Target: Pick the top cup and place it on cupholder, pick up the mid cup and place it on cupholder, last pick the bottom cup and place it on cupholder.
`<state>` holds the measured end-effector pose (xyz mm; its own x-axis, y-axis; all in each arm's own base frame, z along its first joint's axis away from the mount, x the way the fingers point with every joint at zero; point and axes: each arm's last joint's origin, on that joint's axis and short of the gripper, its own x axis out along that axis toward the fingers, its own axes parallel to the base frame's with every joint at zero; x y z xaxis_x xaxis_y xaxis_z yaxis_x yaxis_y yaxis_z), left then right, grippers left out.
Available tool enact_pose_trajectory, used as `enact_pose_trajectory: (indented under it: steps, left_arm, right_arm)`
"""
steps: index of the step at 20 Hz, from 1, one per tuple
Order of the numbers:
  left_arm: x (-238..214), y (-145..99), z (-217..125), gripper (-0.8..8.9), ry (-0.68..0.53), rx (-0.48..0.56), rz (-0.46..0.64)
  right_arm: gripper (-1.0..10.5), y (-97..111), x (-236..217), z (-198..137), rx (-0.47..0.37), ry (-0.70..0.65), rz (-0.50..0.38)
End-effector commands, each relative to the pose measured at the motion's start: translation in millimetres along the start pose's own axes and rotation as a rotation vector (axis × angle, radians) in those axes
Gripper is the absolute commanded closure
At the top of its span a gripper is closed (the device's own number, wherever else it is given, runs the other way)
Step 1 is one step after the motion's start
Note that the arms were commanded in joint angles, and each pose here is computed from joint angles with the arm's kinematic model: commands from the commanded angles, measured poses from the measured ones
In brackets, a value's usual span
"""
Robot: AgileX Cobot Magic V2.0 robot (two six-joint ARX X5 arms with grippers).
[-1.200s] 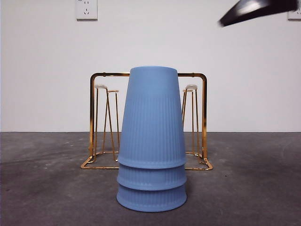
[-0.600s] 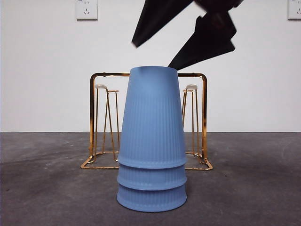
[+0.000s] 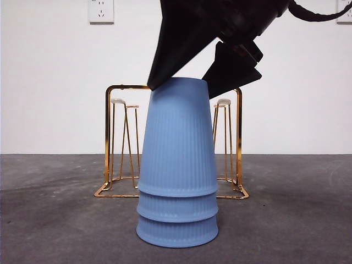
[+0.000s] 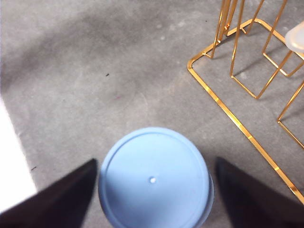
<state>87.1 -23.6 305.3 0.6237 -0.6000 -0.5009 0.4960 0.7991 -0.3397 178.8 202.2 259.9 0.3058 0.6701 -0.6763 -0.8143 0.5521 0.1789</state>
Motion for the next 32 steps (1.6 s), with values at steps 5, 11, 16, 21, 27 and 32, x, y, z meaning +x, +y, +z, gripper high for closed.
enact_pose_trajectory:
  steps: [5, 11, 16, 21, 27, 32]
  left_arm:
    - [-4, -3, 5, 3.78, -0.022, 0.019, -0.006]
    - [-4, -3, 5, 3.78, -0.023, 0.019, -0.007]
    - [-4, -3, 5, 3.78, -0.023, 0.019, -0.007]
    - [-4, -3, 5, 3.78, -0.023, 0.019, -0.007]
    - [-4, -3, 5, 3.78, -0.023, 0.019, -0.007]
    - [-4, -3, 5, 3.78, -0.022, 0.018, -0.006]
  right_arm:
    - [6.9, 3, 2, 5, -0.021, -0.008, 0.020]
    - [8.1, 3, 1, 5, -0.025, -0.011, 0.031]
    - [8.2, 6, -9, 15, -0.035, -0.055, 0.030]
    - [8.2, 13, -35, 36, -0.059, -0.082, 0.027]
    - [8.2, 24, -85, 73, -0.095, -0.119, 0.020]
    - [8.2, 22, -133, 89, -0.106, -0.196, -0.145]
